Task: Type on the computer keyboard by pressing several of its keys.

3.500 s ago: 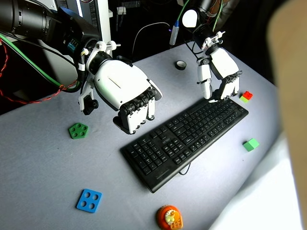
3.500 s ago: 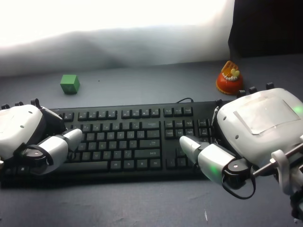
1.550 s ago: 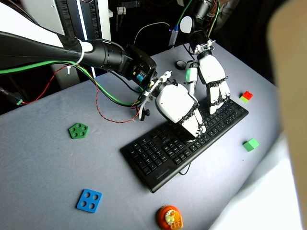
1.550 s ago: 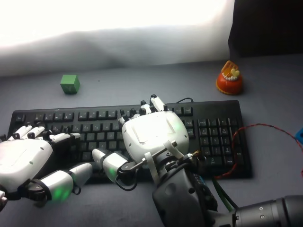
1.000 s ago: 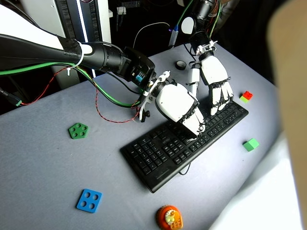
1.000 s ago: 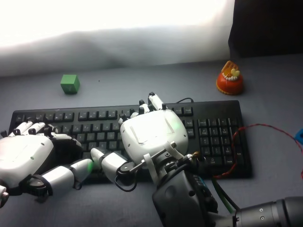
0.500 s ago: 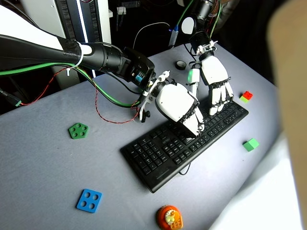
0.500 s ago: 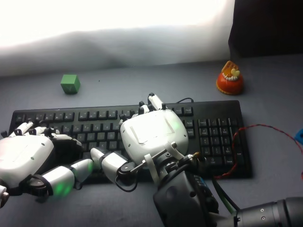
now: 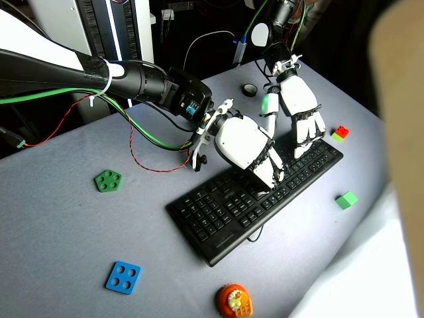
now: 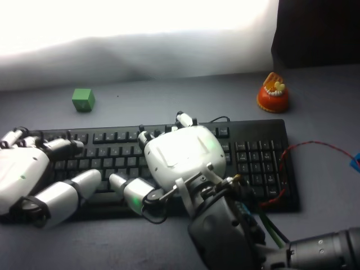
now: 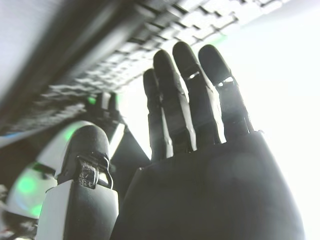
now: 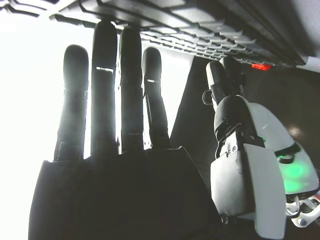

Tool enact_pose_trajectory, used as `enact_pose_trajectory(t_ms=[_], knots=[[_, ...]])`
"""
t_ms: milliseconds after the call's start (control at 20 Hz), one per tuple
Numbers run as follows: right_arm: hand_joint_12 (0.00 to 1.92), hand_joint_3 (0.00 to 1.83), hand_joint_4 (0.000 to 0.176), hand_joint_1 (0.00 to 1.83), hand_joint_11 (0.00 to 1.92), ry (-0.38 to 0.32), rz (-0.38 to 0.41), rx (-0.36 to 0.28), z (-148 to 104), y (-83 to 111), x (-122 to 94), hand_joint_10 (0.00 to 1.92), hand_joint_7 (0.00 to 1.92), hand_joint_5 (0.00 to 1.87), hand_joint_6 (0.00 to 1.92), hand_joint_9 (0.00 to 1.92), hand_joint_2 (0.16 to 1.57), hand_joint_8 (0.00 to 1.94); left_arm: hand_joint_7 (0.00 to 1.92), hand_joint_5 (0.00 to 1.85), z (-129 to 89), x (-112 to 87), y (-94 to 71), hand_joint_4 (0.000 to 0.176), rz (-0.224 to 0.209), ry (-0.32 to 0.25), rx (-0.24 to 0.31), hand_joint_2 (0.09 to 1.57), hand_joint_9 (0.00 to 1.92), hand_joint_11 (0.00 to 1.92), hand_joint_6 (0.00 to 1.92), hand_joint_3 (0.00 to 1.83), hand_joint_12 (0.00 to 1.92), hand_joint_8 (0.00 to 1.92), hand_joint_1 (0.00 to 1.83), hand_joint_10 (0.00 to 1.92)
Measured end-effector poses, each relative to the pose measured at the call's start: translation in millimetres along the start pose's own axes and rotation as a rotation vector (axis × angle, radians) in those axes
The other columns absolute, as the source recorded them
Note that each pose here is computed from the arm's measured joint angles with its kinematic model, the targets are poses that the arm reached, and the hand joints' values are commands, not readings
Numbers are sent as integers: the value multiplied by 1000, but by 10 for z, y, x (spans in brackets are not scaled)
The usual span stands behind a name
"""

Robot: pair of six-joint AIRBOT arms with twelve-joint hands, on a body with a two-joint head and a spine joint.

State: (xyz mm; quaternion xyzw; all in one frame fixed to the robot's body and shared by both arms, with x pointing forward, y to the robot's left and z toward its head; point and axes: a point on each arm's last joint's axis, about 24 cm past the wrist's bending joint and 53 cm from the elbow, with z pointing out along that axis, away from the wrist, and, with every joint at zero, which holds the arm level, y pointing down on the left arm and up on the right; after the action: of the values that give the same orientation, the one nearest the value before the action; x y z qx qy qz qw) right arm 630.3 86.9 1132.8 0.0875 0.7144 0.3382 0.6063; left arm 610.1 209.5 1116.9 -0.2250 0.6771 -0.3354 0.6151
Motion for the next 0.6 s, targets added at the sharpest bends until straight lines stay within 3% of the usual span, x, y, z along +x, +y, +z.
enact_pose_trajectory(t_ms=[150,300,600], knots=[[1624,1,0,0,213,-1,5,17,-20,-65,-104,889,769,448,448,578,1207,19,572,430,10,-40,-113,0,17,-32,68,1367,290,0,213,1,1494,1,105,693],[1608,1,0,0,205,-28,6,15,-41,-83,-307,866,777,461,435,584,1209,17,577,431,24,94,-141,0,5,-16,85,1368,291,0,224,2,1490,3,111,688],[1615,0,0,0,199,-42,9,6,-138,-111,-580,865,785,458,415,581,1206,18,581,421,72,142,-93,0,8,-25,87,1356,285,0,237,0,1441,7,150,658]])
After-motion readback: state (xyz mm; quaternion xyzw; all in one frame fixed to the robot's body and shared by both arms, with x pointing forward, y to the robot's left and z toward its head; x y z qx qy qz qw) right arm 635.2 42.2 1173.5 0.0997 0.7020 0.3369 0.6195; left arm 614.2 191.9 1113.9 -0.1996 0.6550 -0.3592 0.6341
